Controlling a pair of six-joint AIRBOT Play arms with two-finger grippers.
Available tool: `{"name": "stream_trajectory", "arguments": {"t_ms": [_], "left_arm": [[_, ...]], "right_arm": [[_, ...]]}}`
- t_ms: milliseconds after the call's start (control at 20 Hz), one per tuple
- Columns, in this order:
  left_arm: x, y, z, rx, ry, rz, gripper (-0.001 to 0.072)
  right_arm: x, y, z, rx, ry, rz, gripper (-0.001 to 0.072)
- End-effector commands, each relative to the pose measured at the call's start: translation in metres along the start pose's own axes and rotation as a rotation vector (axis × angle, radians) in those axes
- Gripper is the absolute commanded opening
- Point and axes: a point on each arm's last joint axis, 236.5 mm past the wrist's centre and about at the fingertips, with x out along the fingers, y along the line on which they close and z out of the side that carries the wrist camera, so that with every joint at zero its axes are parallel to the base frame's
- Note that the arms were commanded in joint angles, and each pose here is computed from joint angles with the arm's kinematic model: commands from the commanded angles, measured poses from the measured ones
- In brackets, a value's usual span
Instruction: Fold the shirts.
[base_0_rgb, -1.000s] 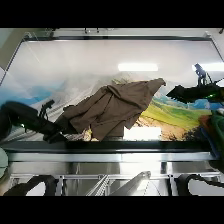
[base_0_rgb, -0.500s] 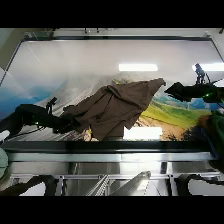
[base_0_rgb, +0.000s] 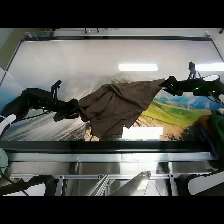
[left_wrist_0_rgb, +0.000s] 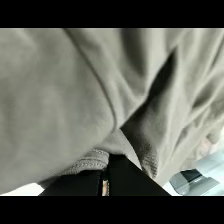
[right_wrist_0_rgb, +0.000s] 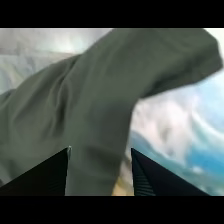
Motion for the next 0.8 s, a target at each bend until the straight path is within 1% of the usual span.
{"name": "stream_trajectory", "arguments": {"t_ms": [0, 50, 100, 200, 300, 400, 500, 550, 600, 700, 750], "left_arm": [[-0.012, -0.018, 0.016, 0.039, -0.021, -0.023, 0.0014], [-0.018, -0.027, 0.021, 0.048, -0.026, -0.041, 0.0014], [-0.027, -0.043, 0.026, 0.058, -0.033, -0.083, 0.0014], [-0.061, -0.08, 0.038, 0.108, -0.073, -0.161, 0.0014], [-0.122, -0.13, 0.039, 0.226, -0.153, -0.232, 0.0014], [-0.204, -0.188, 0.025, 0.392, -0.303, -0.28, 0.0015], [-0.305, -0.255, -0.013, 0.586, -0.55, -0.328, 0.0019], [-0.353, -0.281, -0.036, 0.65, -0.688, -0.332, 0.002], [-0.396, -0.3, -0.06, 0.697, -0.811, -0.318, 0.002], [-0.458, -0.328, -0.111, 0.817, -1.006, -0.227, 0.0021], [-0.475, -0.336, -0.129, 0.862, -1.069, -0.169, 0.0021]], "right_arm": [[0.028, 0.01, 0.003, 0.049, 0.018, 0.07, 0.0409], [0.03, 0.017, -0.001, 0.063, 0.037, 0.099, 0.0089], [0.027, 0.028, -0.006, 0.06, 0.058, 0.142, 0.002], [-0.003, 0.079, -0.014, -0.081, 0.09, 0.311, 0.0018], [-0.065, 0.149, -0.015, -0.25, 0.057, 0.487, 0.0018], [-0.162, 0.234, -0.017, -0.48, -0.09, 0.624, 0.0018], [-0.269, 0.314, -0.038, -0.718, -0.316, 0.711, 0.0019], [-0.325, 0.349, -0.053, -0.836, -0.476, 0.713, 0.0019], [-0.369, 0.371, -0.065, -0.909, -0.629, 0.659, 0.002], [-0.438, 0.398, -0.096, -1.035, -0.904, 0.485, 0.0019], [-0.457, 0.405, -0.113, -1.083, -0.977, 0.428, 0.0019]]}}
